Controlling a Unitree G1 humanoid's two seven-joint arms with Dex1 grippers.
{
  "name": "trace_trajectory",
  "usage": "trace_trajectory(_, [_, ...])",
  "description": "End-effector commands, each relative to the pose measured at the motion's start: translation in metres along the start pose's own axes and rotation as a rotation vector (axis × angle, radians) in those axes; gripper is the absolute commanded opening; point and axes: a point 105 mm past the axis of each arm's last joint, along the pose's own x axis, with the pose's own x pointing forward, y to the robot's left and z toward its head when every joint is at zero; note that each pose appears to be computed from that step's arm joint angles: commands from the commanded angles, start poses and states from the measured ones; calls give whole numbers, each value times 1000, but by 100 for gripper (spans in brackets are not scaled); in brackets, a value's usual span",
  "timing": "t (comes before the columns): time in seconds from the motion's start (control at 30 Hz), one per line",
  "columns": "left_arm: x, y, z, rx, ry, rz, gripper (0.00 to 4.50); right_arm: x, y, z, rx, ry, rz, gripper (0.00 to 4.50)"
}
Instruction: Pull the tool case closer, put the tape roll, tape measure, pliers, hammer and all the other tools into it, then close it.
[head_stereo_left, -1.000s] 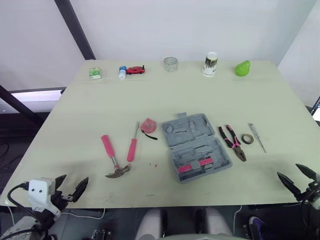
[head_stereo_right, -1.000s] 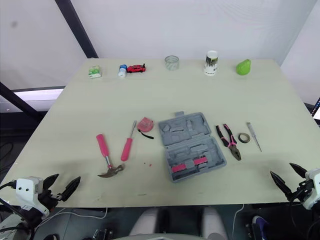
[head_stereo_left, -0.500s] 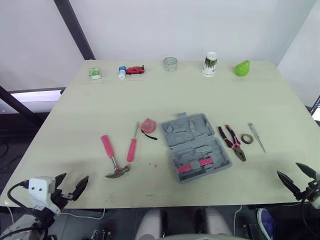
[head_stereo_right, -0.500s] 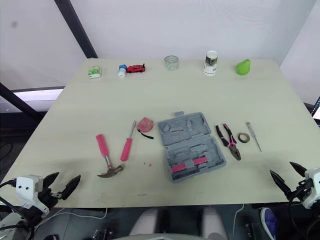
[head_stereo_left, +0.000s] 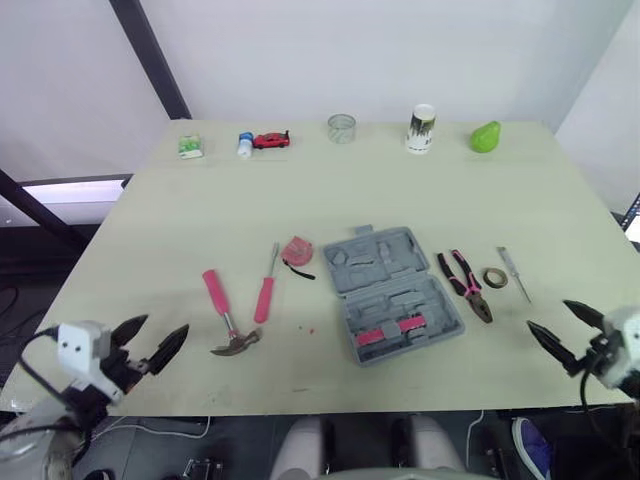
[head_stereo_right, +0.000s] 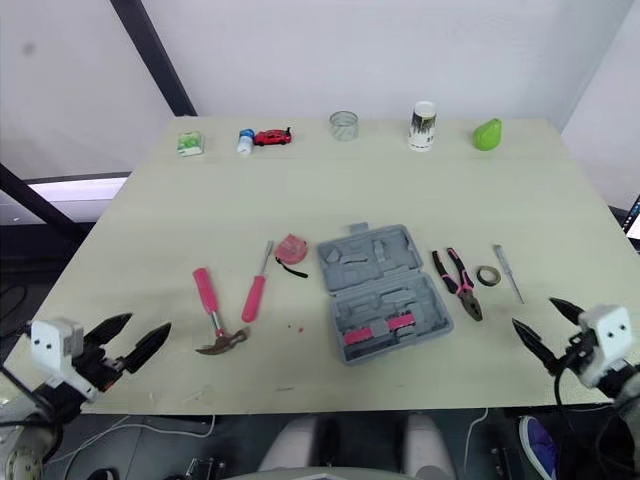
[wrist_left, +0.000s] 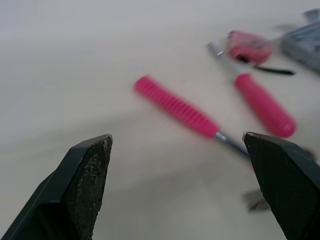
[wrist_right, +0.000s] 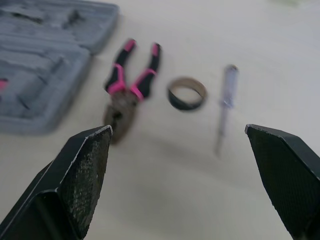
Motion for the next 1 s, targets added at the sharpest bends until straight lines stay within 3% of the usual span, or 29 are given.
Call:
trace_trajectory(0.03, [16, -23, 19, 64, -11, -136, 446, 20, 5, 26, -58, -13, 52, 450])
trace_trajectory(0.2, [35, -45, 30, 100, -25, -251, 446, 44, 12, 40, -15, -3, 133, 450])
trace_trajectory(0.4, [67, -82, 30, 140, -2, -477, 446, 97, 13, 56, -132, 12, 244, 450])
trace_trajectory(0.43, [72, -85, 29, 145, 2, -497, 450, 104, 15, 57, -155, 21, 266, 399])
trace_trajectory(0.47, [77, -87, 29, 149, 6, -517, 395, 111, 17, 56, -181, 34, 290, 364])
trace_trajectory(0.53, [84, -91, 26, 167, 22, -557, 373, 123, 21, 55, -224, 58, 336, 309])
trace_trajectory(0.57, [87, -93, 24, 180, 38, -576, 307, 129, 23, 55, -246, 65, 351, 253])
trace_trajectory(0.73, [105, -99, 6, 244, 123, -641, 85, 154, 34, 48, -318, 117, 427, 25])
trace_trajectory(0.77, [109, -100, 5, 236, 121, -643, 34, 156, 37, 45, -340, 136, 444, 0])
trace_trajectory(0.8, [111, -101, 4, 229, 122, -654, 9, 158, 39, 41, -360, 154, 460, 0])
trace_trajectory(1.0, [122, -109, -1, 245, 155, -715, 9, 168, 38, 32, -459, 223, 490, 0])
